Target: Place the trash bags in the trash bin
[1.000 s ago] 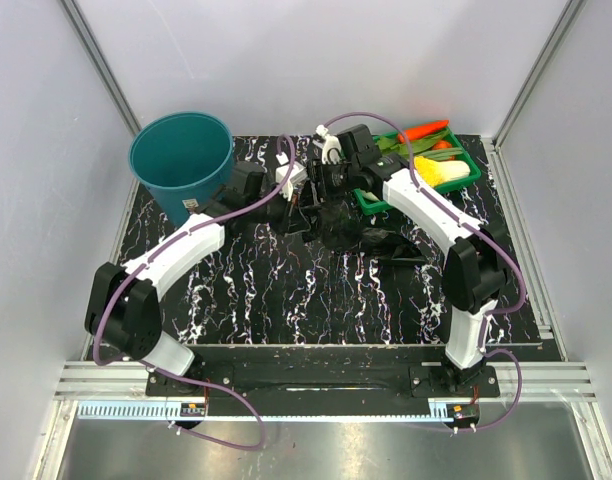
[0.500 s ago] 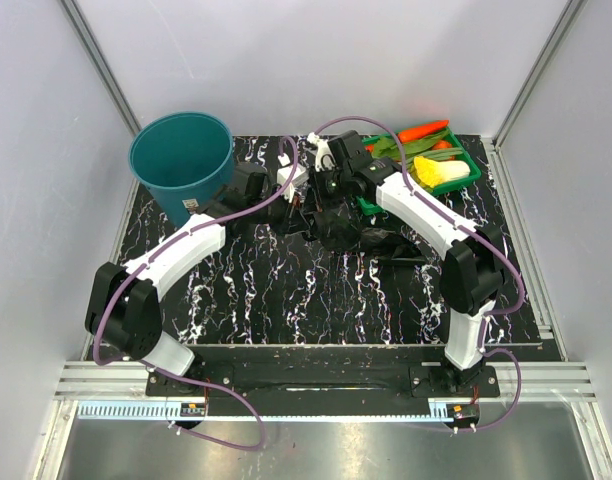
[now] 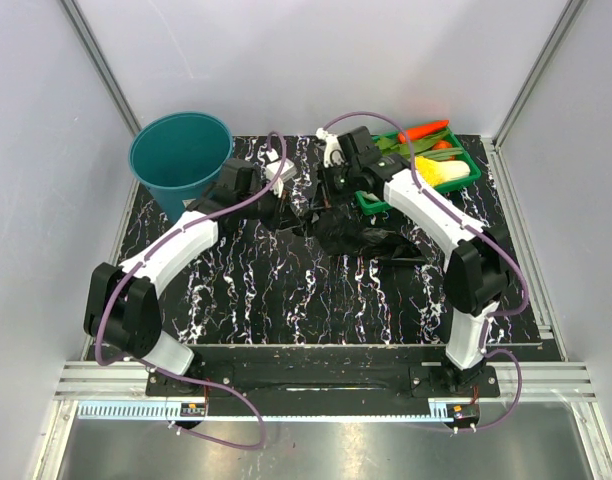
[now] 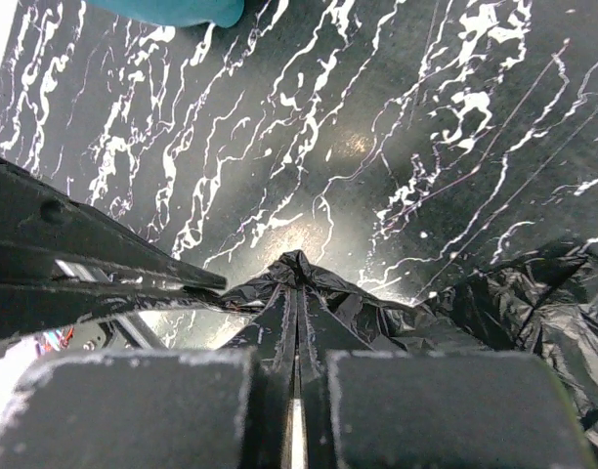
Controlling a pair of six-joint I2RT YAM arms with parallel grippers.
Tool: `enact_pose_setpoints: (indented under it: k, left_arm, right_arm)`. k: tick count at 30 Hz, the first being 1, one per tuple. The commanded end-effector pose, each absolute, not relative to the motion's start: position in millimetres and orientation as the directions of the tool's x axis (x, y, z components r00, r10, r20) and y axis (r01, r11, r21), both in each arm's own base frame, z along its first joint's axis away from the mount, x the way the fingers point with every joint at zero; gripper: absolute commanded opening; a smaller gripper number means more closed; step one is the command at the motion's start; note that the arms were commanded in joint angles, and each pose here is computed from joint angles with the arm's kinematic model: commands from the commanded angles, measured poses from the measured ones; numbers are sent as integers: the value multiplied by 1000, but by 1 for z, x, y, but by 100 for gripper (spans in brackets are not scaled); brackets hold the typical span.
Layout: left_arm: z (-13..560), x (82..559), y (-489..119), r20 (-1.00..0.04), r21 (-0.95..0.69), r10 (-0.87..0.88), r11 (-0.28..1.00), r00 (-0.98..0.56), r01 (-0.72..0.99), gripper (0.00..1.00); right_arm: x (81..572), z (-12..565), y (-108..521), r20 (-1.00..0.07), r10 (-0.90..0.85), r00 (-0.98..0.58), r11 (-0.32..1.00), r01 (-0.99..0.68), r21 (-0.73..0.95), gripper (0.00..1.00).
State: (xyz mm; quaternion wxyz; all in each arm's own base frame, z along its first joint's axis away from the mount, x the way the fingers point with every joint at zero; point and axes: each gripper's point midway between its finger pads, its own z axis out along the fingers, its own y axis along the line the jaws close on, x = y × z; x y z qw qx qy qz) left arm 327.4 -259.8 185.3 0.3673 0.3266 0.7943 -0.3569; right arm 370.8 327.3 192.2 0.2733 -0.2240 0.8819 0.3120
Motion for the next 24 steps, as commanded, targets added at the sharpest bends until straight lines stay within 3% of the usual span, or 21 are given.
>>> enact_pose_setpoints:
  k: [1,4,9,17,24]
  left_arm:
    - [214,321,-261,-862,-304,239,461,-446,834,18]
    - [216,321,-261,-862,-314,234,449,-449,837,39]
    - [222,318,-266,-865,-337,223,402,-449,851,57]
    - [252,300,-269,-878,-395,189,235,-440,888,70]
    - [245,306,-275,-861,-429,190,223,-471,875,73]
  right_arm:
    - [377,244,307,-707,-179,-684,668,-612,423,0]
    - [371,246,307,-708,-186,-682,638,-632,441,0]
    - [360,246,309,-705,-203,-680,582,-662,471,0]
    - [357,251,301,-728,-222,-649,551,-699,455,0]
    - [356,251,302,-723,-217,-656,547,-695,466,0]
